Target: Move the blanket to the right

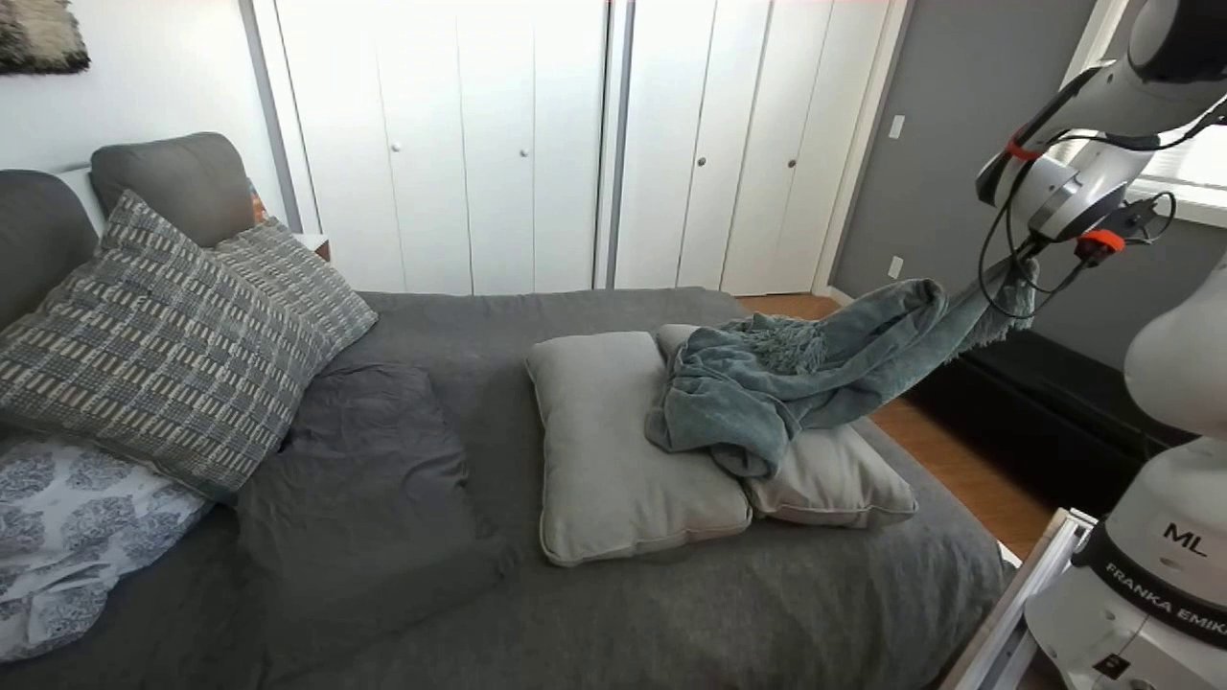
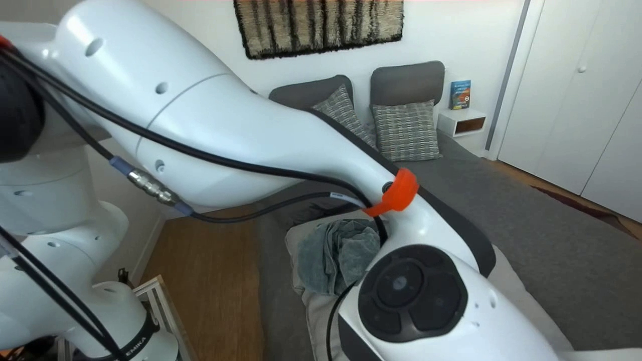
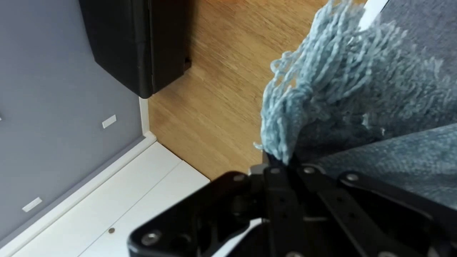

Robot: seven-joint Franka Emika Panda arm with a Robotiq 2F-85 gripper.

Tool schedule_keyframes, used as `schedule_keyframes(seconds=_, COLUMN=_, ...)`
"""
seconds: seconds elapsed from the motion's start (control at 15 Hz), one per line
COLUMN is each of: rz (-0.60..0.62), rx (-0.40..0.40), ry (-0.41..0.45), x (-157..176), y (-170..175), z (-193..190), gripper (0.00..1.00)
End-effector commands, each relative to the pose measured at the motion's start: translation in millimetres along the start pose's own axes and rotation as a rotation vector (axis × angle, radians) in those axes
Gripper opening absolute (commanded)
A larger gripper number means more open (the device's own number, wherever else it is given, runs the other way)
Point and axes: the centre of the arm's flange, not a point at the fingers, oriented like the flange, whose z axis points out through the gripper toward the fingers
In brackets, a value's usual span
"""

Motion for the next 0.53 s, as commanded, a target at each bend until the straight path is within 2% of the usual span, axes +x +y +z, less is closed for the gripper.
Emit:
schedule_keyframes(seconds=0.0, rz=-0.014, rx=-0.029, ry=0.008, x=16.7, y=6.9, z=19.3, gripper=0.29)
schedule_keyframes(seconds=0.27, rz=-0.036, rx=0.058, ry=0.057, x=54.2, y=-22.9, z=14.3, gripper=0.56)
schedule_keyframes(seconds=0.47, rz=-0.005, rx=0.217, ry=0.042, x=90.6, y=-61.6, z=4.3, gripper=0.77)
